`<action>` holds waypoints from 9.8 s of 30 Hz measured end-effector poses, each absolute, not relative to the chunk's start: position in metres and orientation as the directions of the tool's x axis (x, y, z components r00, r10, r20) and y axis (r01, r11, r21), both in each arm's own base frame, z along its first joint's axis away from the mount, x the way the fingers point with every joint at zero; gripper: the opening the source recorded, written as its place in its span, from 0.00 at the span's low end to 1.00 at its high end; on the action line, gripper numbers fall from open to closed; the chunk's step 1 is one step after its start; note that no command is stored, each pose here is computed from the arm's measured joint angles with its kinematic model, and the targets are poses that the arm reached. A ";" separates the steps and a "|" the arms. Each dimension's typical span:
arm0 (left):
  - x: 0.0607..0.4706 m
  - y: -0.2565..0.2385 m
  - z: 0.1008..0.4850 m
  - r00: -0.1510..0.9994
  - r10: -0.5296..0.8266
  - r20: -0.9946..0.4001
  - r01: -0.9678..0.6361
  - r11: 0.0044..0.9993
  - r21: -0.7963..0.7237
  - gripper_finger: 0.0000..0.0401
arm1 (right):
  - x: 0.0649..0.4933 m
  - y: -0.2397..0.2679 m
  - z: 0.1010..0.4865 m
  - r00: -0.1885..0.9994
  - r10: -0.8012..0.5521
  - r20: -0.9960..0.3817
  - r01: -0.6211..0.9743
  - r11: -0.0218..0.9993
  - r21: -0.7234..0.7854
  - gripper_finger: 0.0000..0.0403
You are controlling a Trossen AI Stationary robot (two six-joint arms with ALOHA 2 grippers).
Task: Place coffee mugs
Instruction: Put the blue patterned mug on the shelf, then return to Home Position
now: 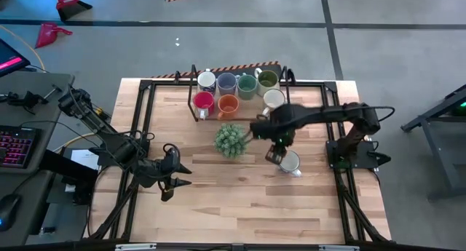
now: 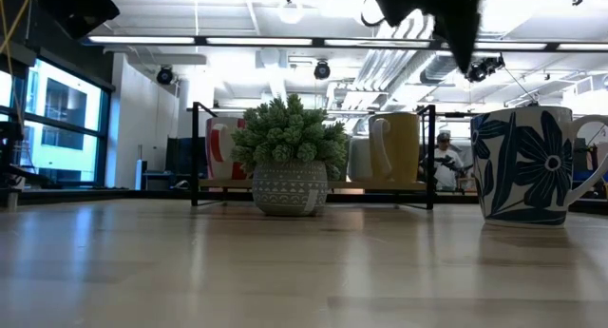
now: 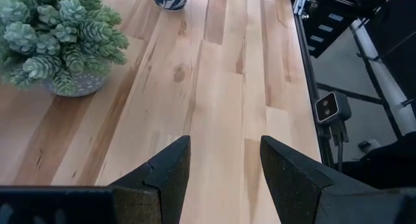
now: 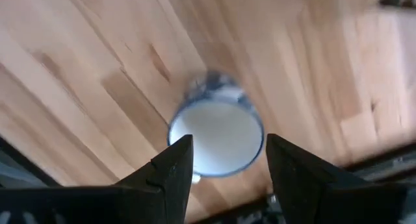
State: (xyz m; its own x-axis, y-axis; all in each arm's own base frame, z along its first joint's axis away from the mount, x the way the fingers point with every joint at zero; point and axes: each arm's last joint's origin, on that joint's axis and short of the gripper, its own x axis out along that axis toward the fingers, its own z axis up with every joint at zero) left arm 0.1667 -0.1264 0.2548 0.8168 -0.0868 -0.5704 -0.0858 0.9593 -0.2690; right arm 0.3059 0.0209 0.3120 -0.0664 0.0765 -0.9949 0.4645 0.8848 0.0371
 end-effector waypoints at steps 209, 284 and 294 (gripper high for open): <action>0.158 -0.119 0.243 0.729 -0.019 -0.684 -0.071 0.992 -0.103 0.44 | 0.422 -0.139 0.267 0.157 -0.174 -0.972 0.823 0.567 0.032 0.07; 0.151 -0.115 0.239 0.665 -0.034 -0.746 -0.040 0.996 -0.081 0.44 | 0.319 0.039 0.343 0.140 -0.493 -0.859 0.518 0.776 -0.361 0.27; 0.149 -0.109 0.248 0.740 0.056 -0.670 -0.176 0.978 -0.113 0.44 | 0.211 0.081 0.287 0.473 -0.367 -0.801 0.609 0.793 -0.003 0.27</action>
